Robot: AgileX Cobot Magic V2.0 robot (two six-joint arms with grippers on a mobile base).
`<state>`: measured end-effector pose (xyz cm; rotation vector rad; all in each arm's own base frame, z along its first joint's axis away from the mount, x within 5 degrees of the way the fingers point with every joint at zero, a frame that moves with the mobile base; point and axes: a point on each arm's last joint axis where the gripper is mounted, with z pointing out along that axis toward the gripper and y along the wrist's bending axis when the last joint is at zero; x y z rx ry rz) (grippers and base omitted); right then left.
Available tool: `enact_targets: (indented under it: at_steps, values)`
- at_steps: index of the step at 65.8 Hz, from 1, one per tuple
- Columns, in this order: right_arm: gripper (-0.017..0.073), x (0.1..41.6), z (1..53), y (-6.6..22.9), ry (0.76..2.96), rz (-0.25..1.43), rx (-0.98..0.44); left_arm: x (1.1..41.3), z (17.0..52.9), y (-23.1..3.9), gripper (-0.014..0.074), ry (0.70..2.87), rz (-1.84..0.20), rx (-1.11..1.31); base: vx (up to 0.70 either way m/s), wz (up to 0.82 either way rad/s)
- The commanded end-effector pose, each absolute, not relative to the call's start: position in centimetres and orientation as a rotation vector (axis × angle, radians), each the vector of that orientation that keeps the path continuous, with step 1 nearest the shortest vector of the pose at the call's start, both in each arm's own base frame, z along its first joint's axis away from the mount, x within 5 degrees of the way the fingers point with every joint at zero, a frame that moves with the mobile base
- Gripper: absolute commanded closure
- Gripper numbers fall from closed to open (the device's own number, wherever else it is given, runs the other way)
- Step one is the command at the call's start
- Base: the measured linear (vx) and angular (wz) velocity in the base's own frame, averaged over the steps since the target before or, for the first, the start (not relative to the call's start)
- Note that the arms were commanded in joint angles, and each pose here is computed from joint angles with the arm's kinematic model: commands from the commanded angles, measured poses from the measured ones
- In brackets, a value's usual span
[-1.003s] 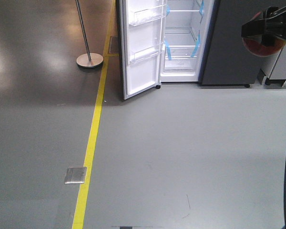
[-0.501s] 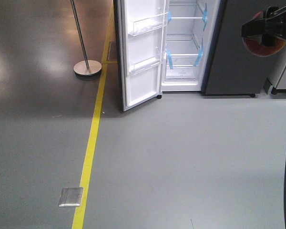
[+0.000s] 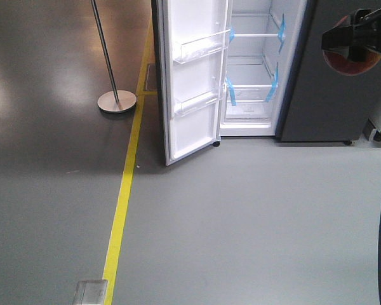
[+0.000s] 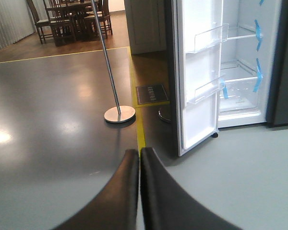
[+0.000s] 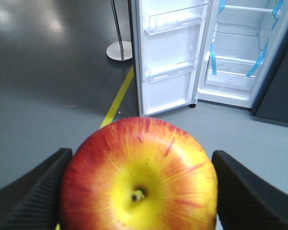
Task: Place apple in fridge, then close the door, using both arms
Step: 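Drive closer to the refrigerator door, keeping the apple raised in the right gripper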
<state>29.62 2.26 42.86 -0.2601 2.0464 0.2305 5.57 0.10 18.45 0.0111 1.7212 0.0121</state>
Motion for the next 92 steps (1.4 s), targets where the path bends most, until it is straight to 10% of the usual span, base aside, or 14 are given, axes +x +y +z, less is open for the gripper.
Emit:
enact_targets:
  at_steps: [1,92]
  values:
    - [0.0387,28.76,45.33,2.19,1.919,0.218,-0.233,5.65,18.64,0.04,0.0600,1.658,0.001,0.009,0.26,0.00]
    - [0.0387,28.76,45.33,2.19,1.919,0.218,-0.233,5.65,18.64,0.04,0.0600,1.658,0.001,0.009,0.22,-0.01]
